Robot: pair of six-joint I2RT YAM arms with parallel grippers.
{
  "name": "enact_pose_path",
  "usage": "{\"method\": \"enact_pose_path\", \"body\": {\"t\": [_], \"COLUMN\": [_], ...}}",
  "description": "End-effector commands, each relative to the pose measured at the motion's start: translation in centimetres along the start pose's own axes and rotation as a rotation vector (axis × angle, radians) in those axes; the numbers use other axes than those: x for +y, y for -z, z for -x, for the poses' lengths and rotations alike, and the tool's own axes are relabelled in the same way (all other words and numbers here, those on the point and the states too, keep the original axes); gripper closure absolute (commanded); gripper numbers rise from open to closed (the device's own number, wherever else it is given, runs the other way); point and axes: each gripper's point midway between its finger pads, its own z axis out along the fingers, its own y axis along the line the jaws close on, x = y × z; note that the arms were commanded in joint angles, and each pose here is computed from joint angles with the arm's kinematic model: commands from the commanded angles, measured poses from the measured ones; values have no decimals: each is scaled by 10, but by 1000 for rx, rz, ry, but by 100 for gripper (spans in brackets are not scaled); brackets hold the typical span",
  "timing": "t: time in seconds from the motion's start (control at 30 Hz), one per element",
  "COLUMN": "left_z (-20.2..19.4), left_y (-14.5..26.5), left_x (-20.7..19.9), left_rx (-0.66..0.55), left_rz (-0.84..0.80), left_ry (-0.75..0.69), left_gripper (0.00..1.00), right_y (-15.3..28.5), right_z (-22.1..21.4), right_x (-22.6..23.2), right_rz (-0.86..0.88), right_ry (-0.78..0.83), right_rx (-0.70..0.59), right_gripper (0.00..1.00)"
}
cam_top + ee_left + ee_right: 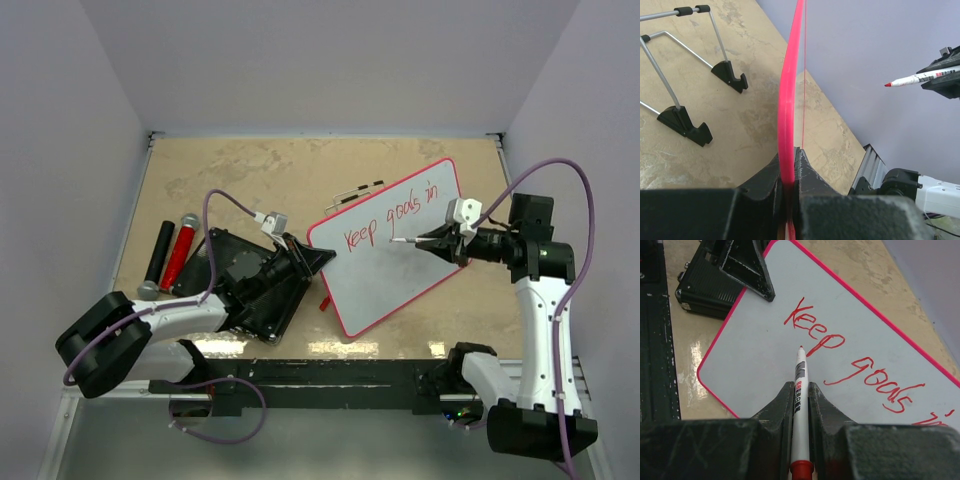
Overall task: Write a sentence on the whiteboard
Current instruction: Pick up the sentence from the whiteboard.
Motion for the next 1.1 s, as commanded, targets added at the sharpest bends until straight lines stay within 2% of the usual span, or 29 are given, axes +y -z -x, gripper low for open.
{"method": "enact_pose_path", "body": {"t": [0.0,0.6,0.7,0.73,0.87,1.07], "left_z": [-9,5,5,5,3,6], "left_y": [3,10,10,10,8,3], "left_x": [3,-6,-4,-3,0,-1], "left_rx": [27,-40,-40,-38,-28,-34], "left_rz": [-20,-33,-17,-10,19,43], "left_ry": [-82,-9,21,30,63,82], "left_gripper": [100,100,100,100,100,100], "right_y": [0,-17,-22,-23,-27,-32], "right_z": [-4,-6,-6,-8,-4,-9], "right_x": [12,49,44,42,25,33], "right_rz": [33,220,217,201,135,140], "right_ry": [8,126,123,38,87,82], "right_rx": [-12,-15,-1,20,25,34], "right_gripper": [100,100,100,100,100,100]}}
